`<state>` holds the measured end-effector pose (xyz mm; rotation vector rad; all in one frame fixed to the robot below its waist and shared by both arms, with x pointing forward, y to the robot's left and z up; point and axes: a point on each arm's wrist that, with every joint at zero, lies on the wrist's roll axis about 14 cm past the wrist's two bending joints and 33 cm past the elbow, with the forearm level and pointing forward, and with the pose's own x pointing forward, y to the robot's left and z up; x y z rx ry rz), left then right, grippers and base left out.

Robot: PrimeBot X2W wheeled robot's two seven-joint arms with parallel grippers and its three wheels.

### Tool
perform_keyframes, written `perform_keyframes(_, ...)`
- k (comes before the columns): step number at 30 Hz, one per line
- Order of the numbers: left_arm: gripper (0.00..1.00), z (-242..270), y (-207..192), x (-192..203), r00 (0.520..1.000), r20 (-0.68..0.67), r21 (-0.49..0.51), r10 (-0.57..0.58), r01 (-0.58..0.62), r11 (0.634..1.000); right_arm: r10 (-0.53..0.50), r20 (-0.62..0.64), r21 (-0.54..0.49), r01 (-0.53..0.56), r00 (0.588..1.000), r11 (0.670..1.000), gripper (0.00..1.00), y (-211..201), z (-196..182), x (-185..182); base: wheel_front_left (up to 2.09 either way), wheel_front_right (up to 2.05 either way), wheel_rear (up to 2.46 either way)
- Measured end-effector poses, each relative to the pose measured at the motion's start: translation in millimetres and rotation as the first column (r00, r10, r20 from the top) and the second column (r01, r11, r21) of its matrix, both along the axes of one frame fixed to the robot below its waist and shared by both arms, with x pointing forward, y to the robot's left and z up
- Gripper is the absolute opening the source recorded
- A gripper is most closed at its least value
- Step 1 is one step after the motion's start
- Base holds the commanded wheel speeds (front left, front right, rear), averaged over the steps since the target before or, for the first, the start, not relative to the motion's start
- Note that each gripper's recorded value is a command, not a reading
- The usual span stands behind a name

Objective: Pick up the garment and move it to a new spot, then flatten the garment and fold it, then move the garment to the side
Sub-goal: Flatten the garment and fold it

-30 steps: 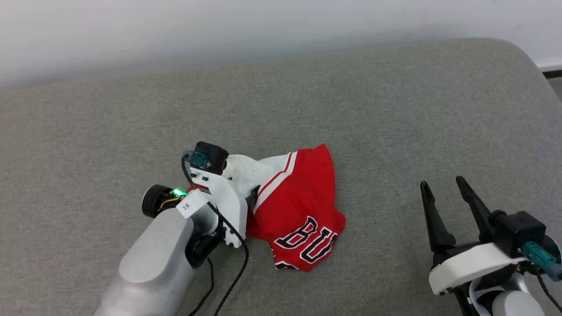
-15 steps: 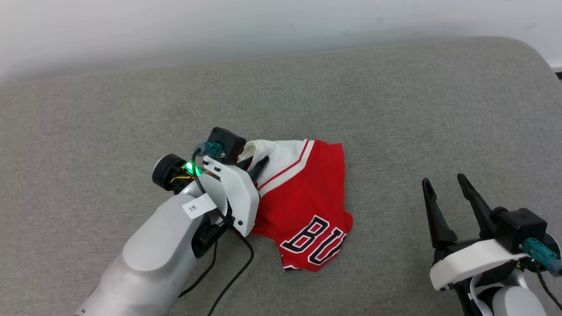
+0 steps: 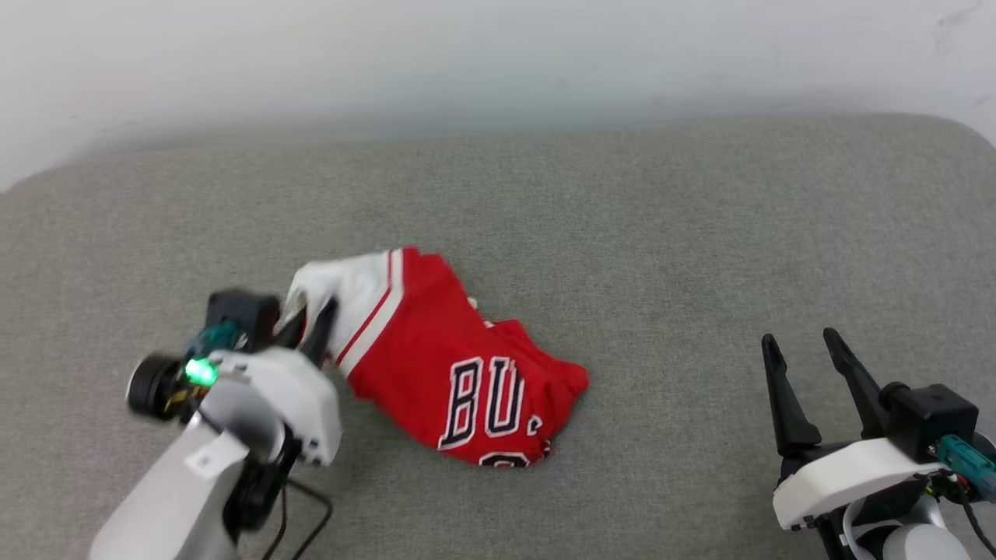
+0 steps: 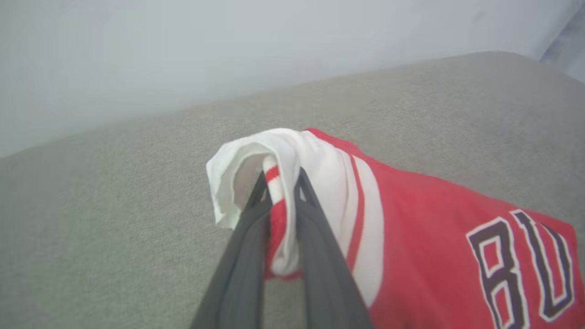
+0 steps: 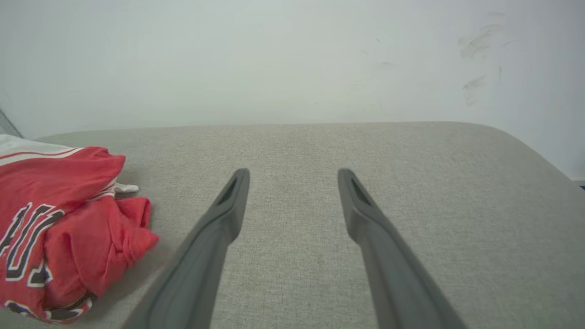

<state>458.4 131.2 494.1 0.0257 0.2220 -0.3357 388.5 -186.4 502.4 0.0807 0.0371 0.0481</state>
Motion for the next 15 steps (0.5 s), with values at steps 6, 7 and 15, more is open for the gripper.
perform_keyframes(6,0.0,-51,51,-59,0.964,-0.181,-0.01,0.193,-0.199,0.98,0.024,0.0,0.008,-0.024,1.0,1.0,1.0,8,2,-4,0.0,0.0,0.0)
perform_keyframes(7,0.0,-62,56,-71,0.951,-0.222,-0.009,0.216,-0.223,0.975,0.026,0.001,0.008,-0.026,1.0,1.0,1.0,9,2,-4,0.0,0.0,0.0)
perform_keyframes(15,0.0,-119,60,-137,0.858,-0.431,-0.049,0.28,-0.332,0.942,0.034,0.0,0.005,-0.034,0.999,0.999,1.0,12,5,-10,0.0,0.0,0.0)
